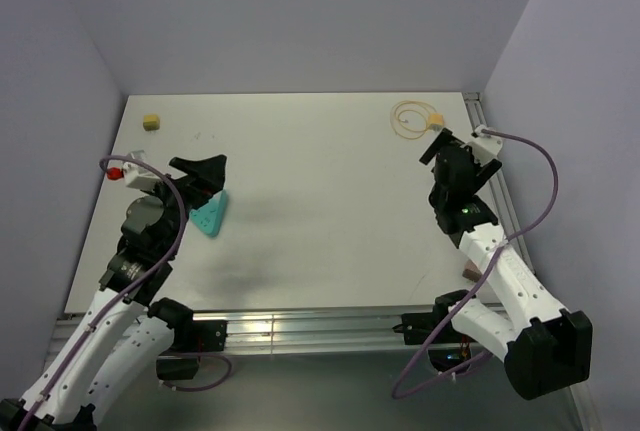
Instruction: Insert the plug
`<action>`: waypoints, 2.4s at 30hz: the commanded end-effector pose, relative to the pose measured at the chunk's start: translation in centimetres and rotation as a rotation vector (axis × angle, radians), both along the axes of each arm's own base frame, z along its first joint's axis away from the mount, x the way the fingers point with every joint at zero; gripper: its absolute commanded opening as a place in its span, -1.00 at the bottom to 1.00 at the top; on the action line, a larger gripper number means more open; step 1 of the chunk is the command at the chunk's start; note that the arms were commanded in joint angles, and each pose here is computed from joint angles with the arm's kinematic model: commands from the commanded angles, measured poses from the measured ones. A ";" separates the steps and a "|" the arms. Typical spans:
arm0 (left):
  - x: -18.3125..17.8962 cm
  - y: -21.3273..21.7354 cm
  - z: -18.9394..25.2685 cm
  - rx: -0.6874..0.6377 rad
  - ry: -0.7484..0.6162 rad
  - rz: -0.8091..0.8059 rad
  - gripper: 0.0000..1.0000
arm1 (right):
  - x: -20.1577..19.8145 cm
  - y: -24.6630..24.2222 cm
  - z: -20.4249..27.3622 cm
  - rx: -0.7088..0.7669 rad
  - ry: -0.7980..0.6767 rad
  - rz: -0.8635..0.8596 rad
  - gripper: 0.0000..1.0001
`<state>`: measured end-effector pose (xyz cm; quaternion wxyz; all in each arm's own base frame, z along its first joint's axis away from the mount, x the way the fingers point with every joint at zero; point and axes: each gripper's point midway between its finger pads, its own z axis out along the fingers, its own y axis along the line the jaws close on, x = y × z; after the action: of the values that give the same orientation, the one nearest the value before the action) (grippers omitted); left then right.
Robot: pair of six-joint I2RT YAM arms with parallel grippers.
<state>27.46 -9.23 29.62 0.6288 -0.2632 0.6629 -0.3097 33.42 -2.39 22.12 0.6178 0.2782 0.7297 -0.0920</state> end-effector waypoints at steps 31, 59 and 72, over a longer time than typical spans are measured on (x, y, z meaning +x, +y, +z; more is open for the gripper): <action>-5.7 -14.5 5.2 0.114 0.002 -0.746 0.79 | -17.3 -5.9 -13.2 0.480 0.513 -0.718 1.00; -6.9 -18.0 3.7 0.089 0.037 -0.967 0.84 | -18.4 -8.0 -18.1 0.568 0.528 -0.831 0.81; -7.0 -18.2 3.7 0.089 0.033 -0.980 0.83 | -18.2 -7.4 -20.0 0.604 0.598 -0.820 0.76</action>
<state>20.72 -27.04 30.74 0.3893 0.0847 0.7602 -0.5132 14.75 -9.42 2.14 0.1845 0.6617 0.7025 -0.1863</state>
